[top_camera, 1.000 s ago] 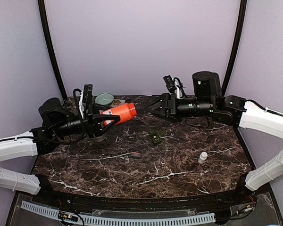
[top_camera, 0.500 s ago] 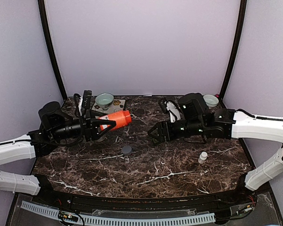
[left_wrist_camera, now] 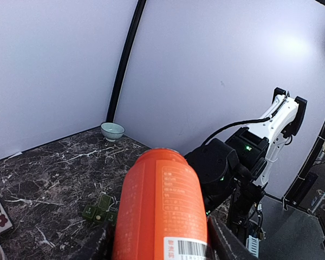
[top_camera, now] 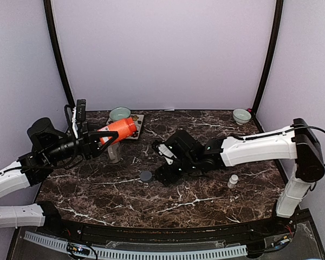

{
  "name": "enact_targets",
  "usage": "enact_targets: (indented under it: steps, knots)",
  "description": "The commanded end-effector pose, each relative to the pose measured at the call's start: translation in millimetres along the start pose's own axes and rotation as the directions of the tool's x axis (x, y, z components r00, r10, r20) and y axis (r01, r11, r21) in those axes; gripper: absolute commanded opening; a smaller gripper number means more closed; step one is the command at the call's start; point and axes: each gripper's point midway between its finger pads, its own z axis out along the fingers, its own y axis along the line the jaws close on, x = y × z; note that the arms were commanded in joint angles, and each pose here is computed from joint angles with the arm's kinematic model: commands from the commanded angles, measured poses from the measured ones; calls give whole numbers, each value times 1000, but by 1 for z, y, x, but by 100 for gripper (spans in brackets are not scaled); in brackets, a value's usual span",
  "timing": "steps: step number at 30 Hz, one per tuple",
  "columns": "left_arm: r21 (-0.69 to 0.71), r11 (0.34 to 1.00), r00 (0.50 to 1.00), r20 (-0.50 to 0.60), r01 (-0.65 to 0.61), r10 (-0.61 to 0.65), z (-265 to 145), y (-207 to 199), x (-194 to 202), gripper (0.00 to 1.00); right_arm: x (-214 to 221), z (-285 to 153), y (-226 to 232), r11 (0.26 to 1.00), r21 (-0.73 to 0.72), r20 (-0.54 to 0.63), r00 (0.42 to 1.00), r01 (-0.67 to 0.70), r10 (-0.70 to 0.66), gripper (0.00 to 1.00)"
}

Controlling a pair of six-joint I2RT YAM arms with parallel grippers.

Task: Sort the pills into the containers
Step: Pick up the lid of the pill bottle from the center of the board.

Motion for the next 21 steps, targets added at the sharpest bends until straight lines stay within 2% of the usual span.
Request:
enact_targets:
  steps: [1, 10, 21]
  knots:
    - [-43, 999, 1000, 29, 3, -2, -11, 6, -5, 0, -37, 13, 10, 997, 4, 72, 994, 82, -82, 83]
    - [-78, 997, 1000, 29, 7, -4, -17, 12, -5, 0, -39, 60, 17, 995, 2, -8, 995, 101, -101, 86]
    - [-101, 995, 999, 36, 23, -19, -24, 17, -2, 0, -35, 94, 25, 996, -16, -69, 994, 84, -85, 86]
